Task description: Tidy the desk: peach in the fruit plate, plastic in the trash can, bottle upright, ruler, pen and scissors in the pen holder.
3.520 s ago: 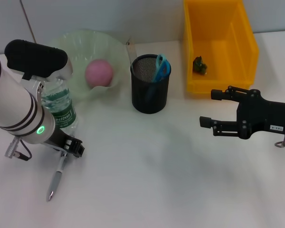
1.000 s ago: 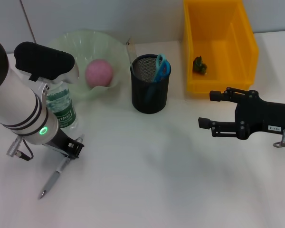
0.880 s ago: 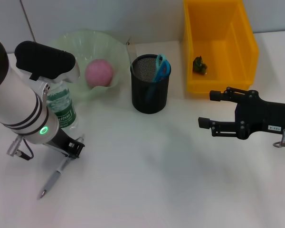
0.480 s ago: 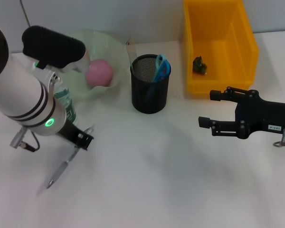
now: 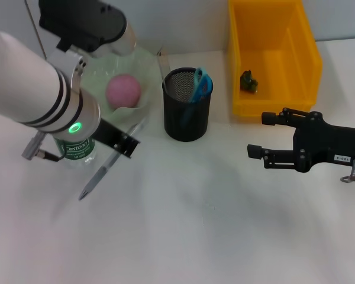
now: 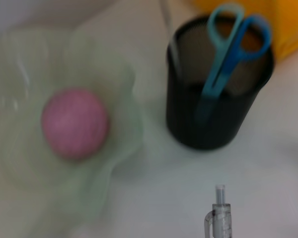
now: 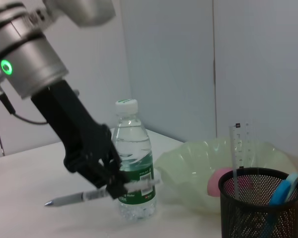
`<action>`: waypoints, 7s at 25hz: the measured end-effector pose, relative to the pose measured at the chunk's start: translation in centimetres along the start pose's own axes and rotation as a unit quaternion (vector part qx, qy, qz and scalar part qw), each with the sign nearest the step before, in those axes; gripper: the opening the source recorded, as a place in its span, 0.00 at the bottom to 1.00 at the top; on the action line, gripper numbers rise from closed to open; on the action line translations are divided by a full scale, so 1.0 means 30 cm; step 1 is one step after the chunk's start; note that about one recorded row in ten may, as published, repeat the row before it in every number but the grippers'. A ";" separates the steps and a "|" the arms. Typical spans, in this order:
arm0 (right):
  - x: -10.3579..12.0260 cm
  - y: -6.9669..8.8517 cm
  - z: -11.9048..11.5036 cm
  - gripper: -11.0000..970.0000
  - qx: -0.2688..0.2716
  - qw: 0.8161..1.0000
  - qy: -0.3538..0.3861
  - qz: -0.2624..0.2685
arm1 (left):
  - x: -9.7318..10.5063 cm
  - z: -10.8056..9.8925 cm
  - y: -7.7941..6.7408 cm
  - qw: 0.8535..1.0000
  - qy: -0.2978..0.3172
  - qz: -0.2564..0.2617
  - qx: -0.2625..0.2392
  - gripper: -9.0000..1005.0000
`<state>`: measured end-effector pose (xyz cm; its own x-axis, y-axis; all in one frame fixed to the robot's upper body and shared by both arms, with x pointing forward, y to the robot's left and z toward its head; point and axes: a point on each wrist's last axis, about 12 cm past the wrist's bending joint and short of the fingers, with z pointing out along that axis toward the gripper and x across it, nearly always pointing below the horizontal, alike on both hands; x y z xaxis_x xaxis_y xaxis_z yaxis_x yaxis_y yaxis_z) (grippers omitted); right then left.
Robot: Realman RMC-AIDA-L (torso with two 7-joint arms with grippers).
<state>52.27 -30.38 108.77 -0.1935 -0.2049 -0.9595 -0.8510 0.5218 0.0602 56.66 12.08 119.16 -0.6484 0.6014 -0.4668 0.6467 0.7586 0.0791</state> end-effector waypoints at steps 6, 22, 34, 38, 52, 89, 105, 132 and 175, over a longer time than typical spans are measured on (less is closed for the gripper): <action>0.000 -0.001 -0.001 0.86 0.000 1.000 0.000 0.000 | -0.038 -0.046 -0.041 0.998 -0.044 0.033 0.029 0.20; -0.001 -0.001 0.000 0.86 -0.001 1.000 0.001 0.005 | -0.092 -0.123 -0.037 0.980 -0.186 0.071 0.014 0.20; -0.008 -0.003 0.006 0.86 -0.003 1.000 0.000 0.005 | -0.105 -0.120 -0.055 0.915 -0.386 0.112 0.039 0.20; -0.008 -0.003 0.007 0.86 -0.003 1.000 0.000 0.005 | -0.104 -0.068 -0.038 0.903 -0.417 0.096 0.034 0.21; -0.006 -0.003 0.006 0.86 -0.002 1.000 0.001 0.010 | -0.122 0.071 -0.075 0.872 -0.475 0.106 -0.046 0.21; -0.010 -0.006 0.013 0.86 -0.006 1.000 0.005 0.015 | -0.039 0.212 -0.064 0.840 -0.542 -0.019 -0.036 0.22; -0.015 -0.008 0.021 0.86 -0.007 1.000 0.004 0.014 | 0.047 0.287 -0.017 0.833 -0.553 0.015 0.006 0.22; -0.035 -0.016 0.065 0.86 -0.022 1.000 0.010 0.010 | 0.048 0.293 0.014 0.825 -0.564 -0.022 0.039 0.22; -0.053 -0.031 0.001 0.86 -0.020 0.999 -0.003 0.027 | 0.421 0.158 0.004 0.829 -0.544 0.046 0.121 0.79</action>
<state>53.38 -30.52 110.22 -0.2366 -0.1727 -0.9561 -0.8580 0.4990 0.1222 50.43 18.58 109.09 0.0692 -0.0292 -0.9972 0.8208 0.5699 0.0403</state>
